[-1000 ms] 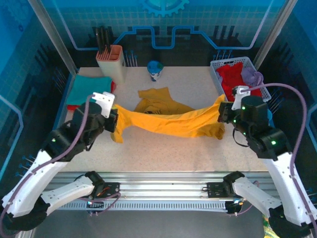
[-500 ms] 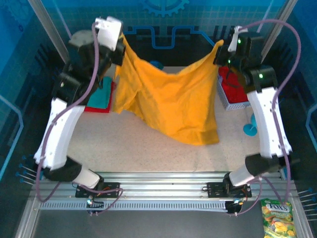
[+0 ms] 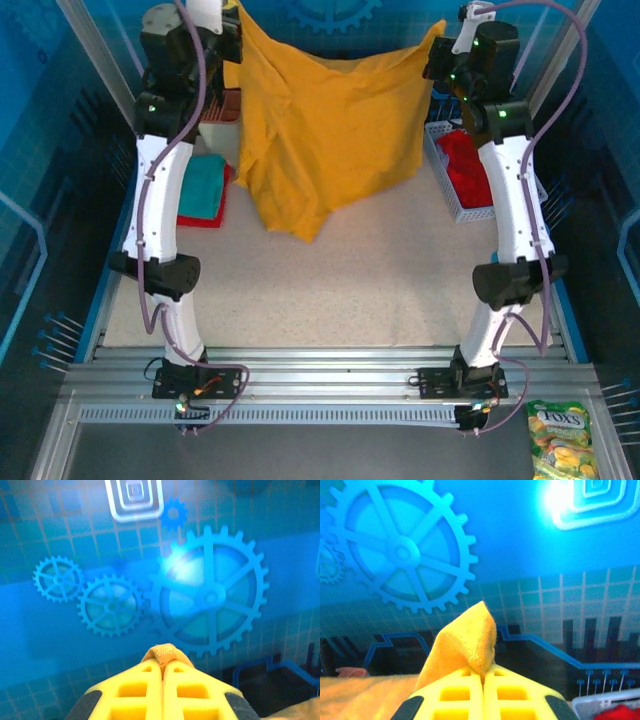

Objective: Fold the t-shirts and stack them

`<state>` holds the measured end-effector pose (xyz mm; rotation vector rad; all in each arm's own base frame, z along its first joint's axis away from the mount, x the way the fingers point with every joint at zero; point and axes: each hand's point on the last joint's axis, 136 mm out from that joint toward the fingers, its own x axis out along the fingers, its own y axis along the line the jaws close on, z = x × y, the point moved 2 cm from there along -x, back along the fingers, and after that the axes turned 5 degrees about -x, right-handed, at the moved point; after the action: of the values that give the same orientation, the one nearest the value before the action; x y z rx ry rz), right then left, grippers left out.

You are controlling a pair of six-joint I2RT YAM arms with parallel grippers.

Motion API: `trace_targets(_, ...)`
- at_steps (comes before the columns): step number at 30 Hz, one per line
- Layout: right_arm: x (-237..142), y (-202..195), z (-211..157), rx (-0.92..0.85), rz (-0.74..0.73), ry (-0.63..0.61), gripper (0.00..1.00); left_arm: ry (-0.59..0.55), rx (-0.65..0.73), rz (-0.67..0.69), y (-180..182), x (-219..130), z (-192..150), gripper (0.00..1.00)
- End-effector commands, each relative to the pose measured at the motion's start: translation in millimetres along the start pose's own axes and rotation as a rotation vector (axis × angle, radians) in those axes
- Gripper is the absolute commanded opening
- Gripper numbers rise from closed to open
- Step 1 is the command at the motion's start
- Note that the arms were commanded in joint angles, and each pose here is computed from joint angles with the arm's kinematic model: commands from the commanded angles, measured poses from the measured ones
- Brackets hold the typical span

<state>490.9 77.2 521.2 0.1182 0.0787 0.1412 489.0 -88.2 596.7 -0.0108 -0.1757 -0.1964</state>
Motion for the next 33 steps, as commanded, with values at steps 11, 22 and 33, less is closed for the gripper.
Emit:
trace_targets(11,-130,-31,-32,-0.036,-0.076,-0.118,0.0,-0.296,0.264,-0.243,-105,-122,46,0.0)
trace_targets(22,-195,-47,-302,0.199,-0.119,0.592,0.0,0.407,0.14,-0.137,-83,-256,-220,0.0)
trace_targets(33,-259,-71,-385,0.29,-0.363,0.897,0.0,0.912,0.065,-0.233,-113,-328,-332,0.0)
